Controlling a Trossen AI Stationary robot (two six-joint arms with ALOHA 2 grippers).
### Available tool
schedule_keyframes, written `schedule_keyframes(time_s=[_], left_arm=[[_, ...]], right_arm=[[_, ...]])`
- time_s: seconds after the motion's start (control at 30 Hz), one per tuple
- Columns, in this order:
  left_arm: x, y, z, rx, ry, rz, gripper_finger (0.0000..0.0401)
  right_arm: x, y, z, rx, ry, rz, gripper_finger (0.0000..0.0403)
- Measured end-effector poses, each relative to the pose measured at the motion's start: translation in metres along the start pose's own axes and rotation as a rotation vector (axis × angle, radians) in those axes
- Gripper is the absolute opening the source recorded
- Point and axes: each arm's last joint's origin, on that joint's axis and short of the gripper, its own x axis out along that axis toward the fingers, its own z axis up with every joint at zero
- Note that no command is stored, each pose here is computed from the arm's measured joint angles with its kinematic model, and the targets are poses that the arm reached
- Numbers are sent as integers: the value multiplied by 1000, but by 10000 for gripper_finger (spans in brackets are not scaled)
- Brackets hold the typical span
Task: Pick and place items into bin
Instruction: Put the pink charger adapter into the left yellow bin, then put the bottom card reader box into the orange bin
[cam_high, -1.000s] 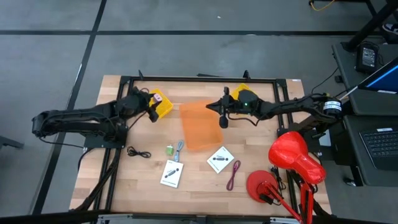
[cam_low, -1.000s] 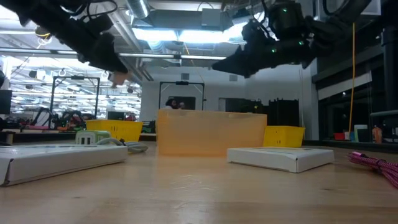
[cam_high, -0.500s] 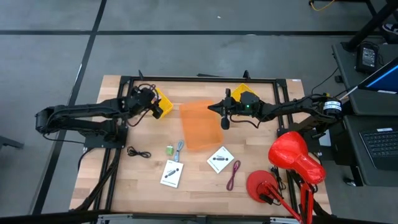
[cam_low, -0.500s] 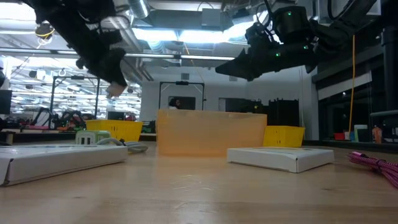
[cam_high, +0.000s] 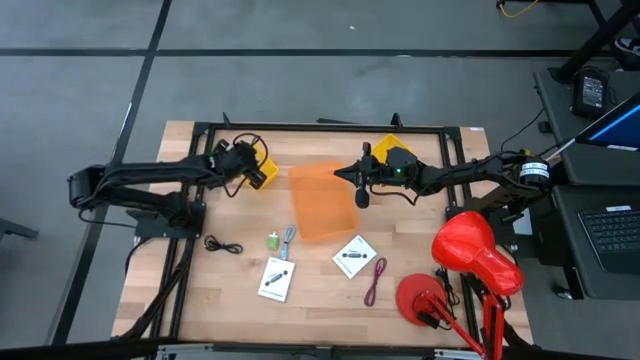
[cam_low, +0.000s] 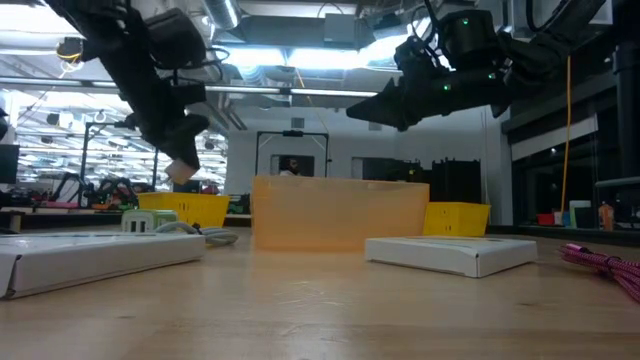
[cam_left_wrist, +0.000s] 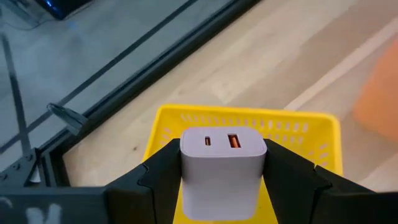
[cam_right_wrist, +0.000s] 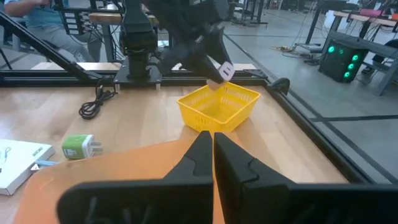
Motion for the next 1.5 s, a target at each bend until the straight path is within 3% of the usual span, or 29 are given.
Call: schedule_keyframes(time_s=[0.73, 1.0, 1.5], left_arm=[[35, -7, -1, 89, 97, -59, 187], [37, -8, -3, 98, 107, -56, 230], [27, -4, 3, 99, 53, -63, 192]], right_arm=[[0, 0, -1, -3, 3, 1, 0], [0, 0, -1, -4, 6, 1, 0], [0, 0, -2, -3, 22, 2, 0]])
